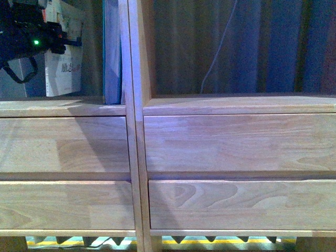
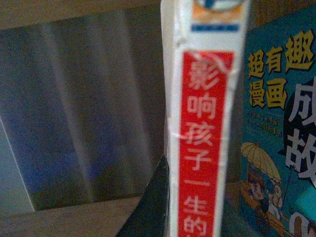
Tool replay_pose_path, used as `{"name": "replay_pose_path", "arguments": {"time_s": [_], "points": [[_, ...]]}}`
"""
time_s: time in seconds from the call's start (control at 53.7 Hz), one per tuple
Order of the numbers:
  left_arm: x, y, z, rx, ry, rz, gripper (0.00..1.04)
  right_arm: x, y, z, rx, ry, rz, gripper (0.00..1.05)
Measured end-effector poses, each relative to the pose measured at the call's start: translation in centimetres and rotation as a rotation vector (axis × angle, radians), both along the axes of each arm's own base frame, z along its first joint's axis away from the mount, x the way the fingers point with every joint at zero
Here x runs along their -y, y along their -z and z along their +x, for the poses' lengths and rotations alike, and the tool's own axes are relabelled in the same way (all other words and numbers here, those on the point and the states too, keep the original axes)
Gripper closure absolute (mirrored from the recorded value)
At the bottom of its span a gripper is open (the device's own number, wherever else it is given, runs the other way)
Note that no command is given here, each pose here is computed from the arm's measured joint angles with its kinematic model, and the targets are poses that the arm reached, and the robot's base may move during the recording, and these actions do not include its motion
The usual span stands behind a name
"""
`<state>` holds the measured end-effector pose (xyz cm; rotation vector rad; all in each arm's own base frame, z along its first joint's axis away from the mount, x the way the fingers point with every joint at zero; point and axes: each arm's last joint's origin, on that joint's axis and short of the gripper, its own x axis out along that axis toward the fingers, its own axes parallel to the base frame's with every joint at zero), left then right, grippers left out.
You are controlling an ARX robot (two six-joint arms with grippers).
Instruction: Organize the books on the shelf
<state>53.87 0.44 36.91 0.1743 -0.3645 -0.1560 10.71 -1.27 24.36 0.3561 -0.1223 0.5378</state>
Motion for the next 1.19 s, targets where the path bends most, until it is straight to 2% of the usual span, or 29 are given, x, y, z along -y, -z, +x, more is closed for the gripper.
{"name": "replay_pose_path", "arguments": {"time_s": [0.354, 0.559, 0.615, 0.652, 0.801, 0.894, 1.062, 1.192], "points": [[2.1, 1.7, 1.9, 0.002, 0.014, 0.014, 0.98, 0.0, 0.0, 0.0, 0.001, 0.000, 0.000, 0.07], [2.7, 1.9, 1.8, 0.040, 0.015, 0.039, 0.65, 0.0, 0.0, 0.0, 0.001, 0.000, 0.000, 0.07], [2.9, 2.4, 1.6, 0.034, 0.020, 0.041, 0.54, 0.0, 0.0, 0.0, 0.001, 0.000, 0.000, 0.07], [3.2, 3.2, 1.5, 0.016, 0.027, 0.041, 0.43, 0.0, 0.0, 0.0, 0.001, 0.000, 0.000, 0.07], [3.5, 5.2, 0.5, -0.032, 0.042, 0.034, 0.20, 0.0, 0.0, 0.0, 0.001, 0.000, 0.000, 0.07], [3.4, 5.5, -1.4, -0.046, 0.050, 0.014, 0.06, 0.0, 0.0, 0.0, 0.001, 0.000, 0.000, 0.07], [2.8, 4.5, -8.9, -0.059, 0.047, -0.052, 0.07, 0.0, 0.0, 0.0, 0.001, 0.000, 0.000, 0.07], [1.6, 5.1, -15.3, -0.122, 0.033, -0.109, 0.07, 0.0, 0.0, 0.0, 0.001, 0.000, 0.000, 0.07]]}}
